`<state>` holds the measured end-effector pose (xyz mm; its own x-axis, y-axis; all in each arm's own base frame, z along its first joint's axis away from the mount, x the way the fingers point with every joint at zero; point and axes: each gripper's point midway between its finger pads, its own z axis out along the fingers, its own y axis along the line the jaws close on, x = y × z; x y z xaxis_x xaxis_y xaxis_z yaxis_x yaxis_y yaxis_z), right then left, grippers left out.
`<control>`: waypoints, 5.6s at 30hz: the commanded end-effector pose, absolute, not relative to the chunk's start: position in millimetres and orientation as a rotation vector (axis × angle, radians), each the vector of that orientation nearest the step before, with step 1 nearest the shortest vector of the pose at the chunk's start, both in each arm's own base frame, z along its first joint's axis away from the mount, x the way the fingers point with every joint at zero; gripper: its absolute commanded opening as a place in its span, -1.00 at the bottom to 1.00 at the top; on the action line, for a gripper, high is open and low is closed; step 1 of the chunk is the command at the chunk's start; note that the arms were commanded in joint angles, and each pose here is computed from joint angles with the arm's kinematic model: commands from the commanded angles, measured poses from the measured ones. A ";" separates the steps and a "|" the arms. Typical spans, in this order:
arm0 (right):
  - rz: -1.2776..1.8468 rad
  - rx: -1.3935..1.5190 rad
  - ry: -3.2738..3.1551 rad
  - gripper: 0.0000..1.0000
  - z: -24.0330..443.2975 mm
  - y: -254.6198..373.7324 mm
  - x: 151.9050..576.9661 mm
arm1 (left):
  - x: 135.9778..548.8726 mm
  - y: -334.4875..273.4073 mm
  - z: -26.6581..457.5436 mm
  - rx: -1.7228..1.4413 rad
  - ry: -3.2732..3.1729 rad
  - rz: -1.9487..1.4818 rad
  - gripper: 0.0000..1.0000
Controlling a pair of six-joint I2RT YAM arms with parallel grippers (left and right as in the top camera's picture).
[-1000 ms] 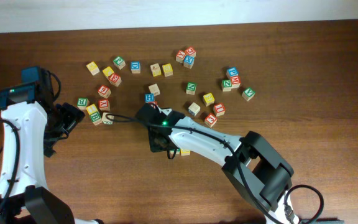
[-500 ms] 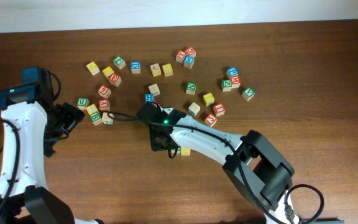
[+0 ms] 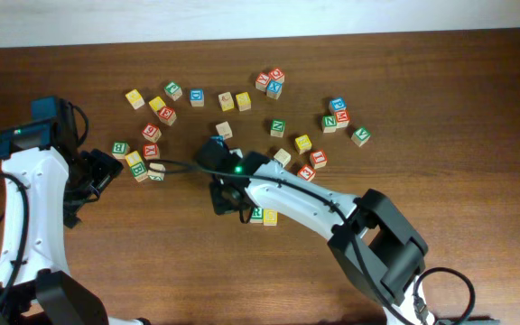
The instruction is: Spell out RSS
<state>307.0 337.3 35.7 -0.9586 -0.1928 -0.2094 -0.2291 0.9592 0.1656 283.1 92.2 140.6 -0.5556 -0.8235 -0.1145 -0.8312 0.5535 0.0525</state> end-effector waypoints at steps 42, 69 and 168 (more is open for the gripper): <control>0.186 -0.241 3.056 -0.92 18.3 281.6 301.4 | 281.9 93.7 137.9 -1.437 2.712 0.165 0.98; 0.221 -0.254 3.029 -0.92 20.5 289.0 305.4 | 282.0 93.7 138.0 -1.437 2.711 0.164 0.98; 0.344 -0.294 2.489 -0.38 14.2 306.1 566.1 | 282.0 93.8 138.0 -1.437 2.711 0.165 0.98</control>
